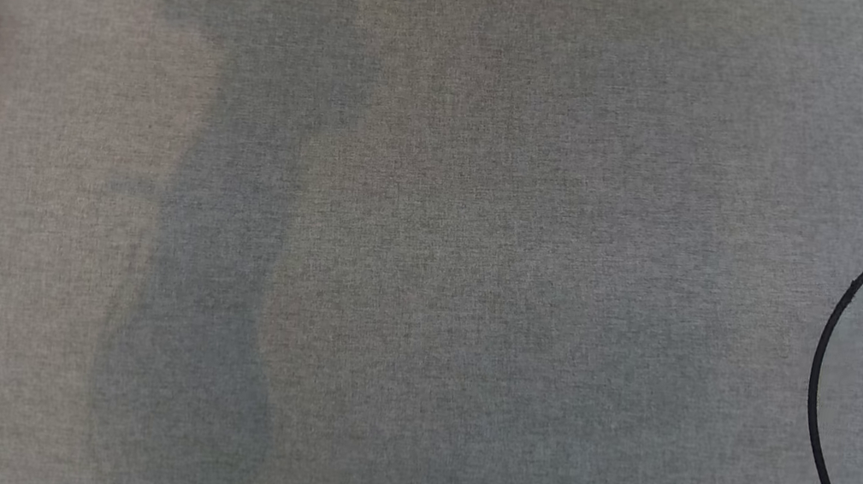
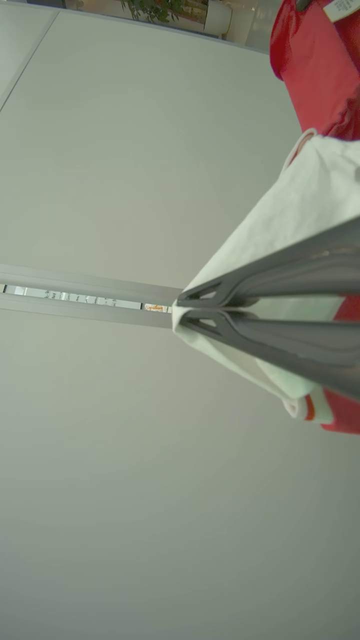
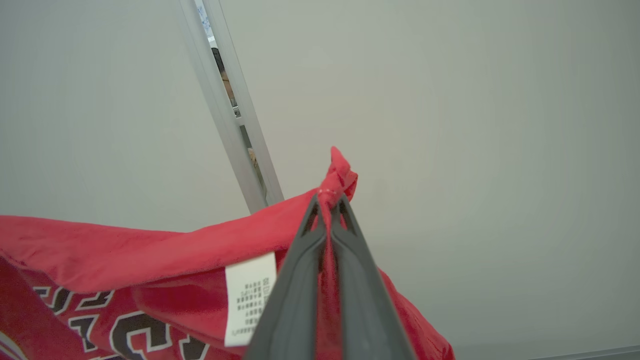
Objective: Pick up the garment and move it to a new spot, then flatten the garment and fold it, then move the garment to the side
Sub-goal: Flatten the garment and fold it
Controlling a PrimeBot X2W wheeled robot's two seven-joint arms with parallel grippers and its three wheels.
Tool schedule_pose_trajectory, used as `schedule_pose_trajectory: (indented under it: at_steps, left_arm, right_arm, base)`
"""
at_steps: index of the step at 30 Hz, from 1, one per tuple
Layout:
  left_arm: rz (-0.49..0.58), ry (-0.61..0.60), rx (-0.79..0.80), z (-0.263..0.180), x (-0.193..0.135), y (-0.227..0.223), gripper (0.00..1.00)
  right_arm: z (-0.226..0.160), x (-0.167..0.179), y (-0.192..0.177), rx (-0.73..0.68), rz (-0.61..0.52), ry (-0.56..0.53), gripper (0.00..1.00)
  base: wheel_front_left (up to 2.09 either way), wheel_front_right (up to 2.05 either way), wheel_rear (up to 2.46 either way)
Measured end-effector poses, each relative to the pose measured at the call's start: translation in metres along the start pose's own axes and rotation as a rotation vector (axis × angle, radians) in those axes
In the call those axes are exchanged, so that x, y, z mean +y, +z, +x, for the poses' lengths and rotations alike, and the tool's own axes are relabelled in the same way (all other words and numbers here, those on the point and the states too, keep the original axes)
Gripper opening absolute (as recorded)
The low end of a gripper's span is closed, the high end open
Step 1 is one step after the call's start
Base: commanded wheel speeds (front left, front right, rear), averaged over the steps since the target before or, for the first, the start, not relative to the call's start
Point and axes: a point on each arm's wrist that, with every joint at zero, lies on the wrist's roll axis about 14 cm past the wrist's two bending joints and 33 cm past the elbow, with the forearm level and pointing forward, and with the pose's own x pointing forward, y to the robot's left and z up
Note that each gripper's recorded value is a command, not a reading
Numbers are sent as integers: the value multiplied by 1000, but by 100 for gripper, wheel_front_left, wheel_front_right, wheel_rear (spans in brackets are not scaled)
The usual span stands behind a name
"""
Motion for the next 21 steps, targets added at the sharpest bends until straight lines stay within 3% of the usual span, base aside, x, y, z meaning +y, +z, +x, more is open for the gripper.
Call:
schedule_pose_trajectory:
  at_steps: [5,8,14,21]
  left_arm:
    - [11,-14,46,-16,0,-28,0]
    - [-27,15,117,-44,7,-61,0]
    - [-100,94,227,-126,11,-112,0]
    - [-168,262,373,-248,10,-153,0]
  right_arm:
    - [-15,1,-37,63,-14,27,0]
    - [-44,3,-78,156,-11,47,0]
    - [-119,-5,-135,318,19,48,0]
    - [-196,-3,-160,407,88,34,0]
  base:
    - [0,0,0]
    - [0,0,0]
    - [0,0,0]
    - [0,0,0]
